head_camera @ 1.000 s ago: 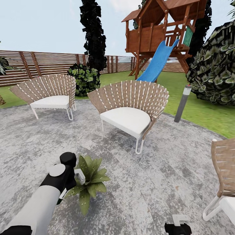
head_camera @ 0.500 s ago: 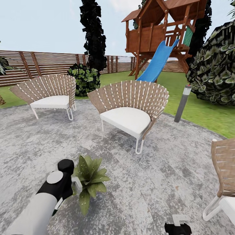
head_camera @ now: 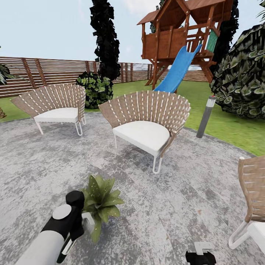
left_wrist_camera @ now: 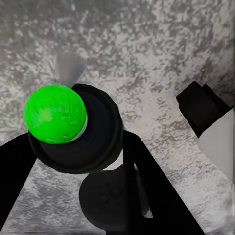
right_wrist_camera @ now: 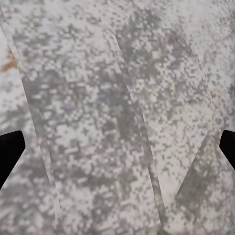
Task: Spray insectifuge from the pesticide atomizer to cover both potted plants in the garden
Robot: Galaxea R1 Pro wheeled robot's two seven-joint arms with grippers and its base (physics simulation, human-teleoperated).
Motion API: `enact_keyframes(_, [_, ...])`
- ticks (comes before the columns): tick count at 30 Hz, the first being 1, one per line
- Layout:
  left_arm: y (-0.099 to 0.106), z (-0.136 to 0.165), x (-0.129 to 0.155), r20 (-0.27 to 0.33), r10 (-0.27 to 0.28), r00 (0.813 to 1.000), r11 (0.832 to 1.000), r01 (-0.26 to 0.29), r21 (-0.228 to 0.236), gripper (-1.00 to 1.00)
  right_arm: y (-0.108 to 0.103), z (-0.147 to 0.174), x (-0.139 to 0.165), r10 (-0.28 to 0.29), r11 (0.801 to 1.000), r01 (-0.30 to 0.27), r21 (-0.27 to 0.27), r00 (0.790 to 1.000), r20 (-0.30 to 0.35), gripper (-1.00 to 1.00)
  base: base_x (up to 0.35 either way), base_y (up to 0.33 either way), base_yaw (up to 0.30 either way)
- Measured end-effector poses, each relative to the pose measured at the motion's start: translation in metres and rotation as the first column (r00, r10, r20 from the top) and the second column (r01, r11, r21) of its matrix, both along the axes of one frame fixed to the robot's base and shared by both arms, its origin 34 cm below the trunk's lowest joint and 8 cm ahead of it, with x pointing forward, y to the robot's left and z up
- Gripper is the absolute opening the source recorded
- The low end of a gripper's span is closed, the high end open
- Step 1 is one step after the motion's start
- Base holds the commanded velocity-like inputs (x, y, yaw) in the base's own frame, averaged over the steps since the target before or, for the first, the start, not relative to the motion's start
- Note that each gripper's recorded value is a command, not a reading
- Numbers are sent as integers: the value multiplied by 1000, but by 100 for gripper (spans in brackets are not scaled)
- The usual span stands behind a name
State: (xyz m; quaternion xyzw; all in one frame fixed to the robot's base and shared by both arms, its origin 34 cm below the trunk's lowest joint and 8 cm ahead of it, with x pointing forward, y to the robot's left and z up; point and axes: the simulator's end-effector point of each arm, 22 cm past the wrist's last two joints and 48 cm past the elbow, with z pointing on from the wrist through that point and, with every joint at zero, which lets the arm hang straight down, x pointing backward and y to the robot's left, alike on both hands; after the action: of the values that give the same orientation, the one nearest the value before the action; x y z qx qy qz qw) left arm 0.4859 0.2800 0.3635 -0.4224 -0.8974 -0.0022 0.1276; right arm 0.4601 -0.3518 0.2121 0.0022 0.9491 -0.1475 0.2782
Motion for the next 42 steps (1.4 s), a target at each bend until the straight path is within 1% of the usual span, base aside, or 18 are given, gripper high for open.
enact_keyframes(2, [-3, -7, -10, -18, 8, 1000, 1000, -9, -23, -100, 0, 0, 0, 0, 1000, 0, 0, 1000, 0, 100, 0, 0, 0])
enact_keyframes(3, [-8, -11, -16, -25, 14, 1000, 999, -16, -49, -100, 0, 0, 0, 0, 1000, 0, 0, 1000, 0, 100, 0, 0, 0])
enact_keyframes(5, [-15, -16, -22, -31, 24, 999, 996, -27, -84, -100, 0, 0, 0, 0, 1000, 0, 0, 1000, 0, 100, 0, 0, 0])
enact_keyframes(6, [-15, -16, -22, -28, 30, 999, 995, -32, -91, -100, 0, 0, 0, 0, 1000, 0, 0, 1000, 0, 100, 0, 0, 0])
enact_keyframes(7, [-13, -16, -22, -25, 37, 999, 995, -39, -91, -100, 0, 0, 0, 0, 1000, 0, 0, 1000, 0, 100, 0, 0, 0])
enact_keyframes(8, [-4, -15, -21, -21, 61, 998, 994, -62, -91, -100, 0, 0, 0, 0, 1000, 0, 0, 1000, 0, 100, 0, 0, 0])
enact_keyframes(11, [8, -15, -21, -13, 116, 993, 988, -117, -101, -100, 0, 0, 0, 0, 1000, 0, 0, 1000, 0, 100, 0, 0, 0])
enact_keyframes(13, [16, -15, -16, 12, 135, 991, 987, -133, -90, -100, 0, 0, 0, 0, 1000, 0, 0, 1000, 0, 100, 0, 0, 0])
enact_keyframes(16, [21, -18, -5, 68, 134, 989, 990, -130, -59, -100, 1, 0, 0, 0, 1000, 0, 1, 1000, 1, 100, 0, 0, 0])
enact_keyframes(20, [11, -19, -1, 84, 150, 985, 985, -142, -94, -100, 0, 0, 0, 0, 1000, 0, 0, 1000, 2, 100, 0, 0, 0])
enact_keyframes(21, [9, -20, 3, 103, 155, 983, 984, -145, -102, -100, 0, 0, 0, 0, 1000, 0, 0, 1000, 2, 100, 0, 0, 0])
enact_keyframes(25, [15, -21, 11, 140, 153, 978, 986, -142, -82, -100, 1, 0, 1, 0, 1000, 0, 4, 1000, 5, 100, 0, 0, 0])
enact_keyframes(28, [16, -21, 12, 146, 151, 978, 987, -141, -77, -100, 8, 3, 7, 6, 1000, -7, 20, 999, 35, 100, 0, 0, 0])
enact_keyframes(30, [16, -22, 12, 145, 152, 978, 987, -142, -76, -100, 11, 2, 8, 16, 999, -18, 37, 999, 39, 100, 0, 0, 0])
enact_keyframes(32, [17, -23, 9, 138, 162, 977, 985, -152, -81, -100, 24, 0, 9, 49, 994, -53, 91, 998, 40, 100, 0, 0, 0])
enact_keyframes(34, [16, -24, 8, 134, 189, 973, 979, -177, -98, -100, 33, -1, 11, 78, 987, -83, 138, 996, 42, 100, 0, 0, 0])
enact_keyframes(36, [7, -23, 10, 139, 199, 970, 976, -182, -122, -100, 34, -1, 12, 86, 985, -92, 146, 995, 49, 100, 0, 0, 0])
enact_keyframes(42, [-6, -24, 11, 135, 206, 969, 971, -184, -155, -100, 34, 0, 14, 89, 985, -97, 145, 994, 59, 100, 0, 0, 0])
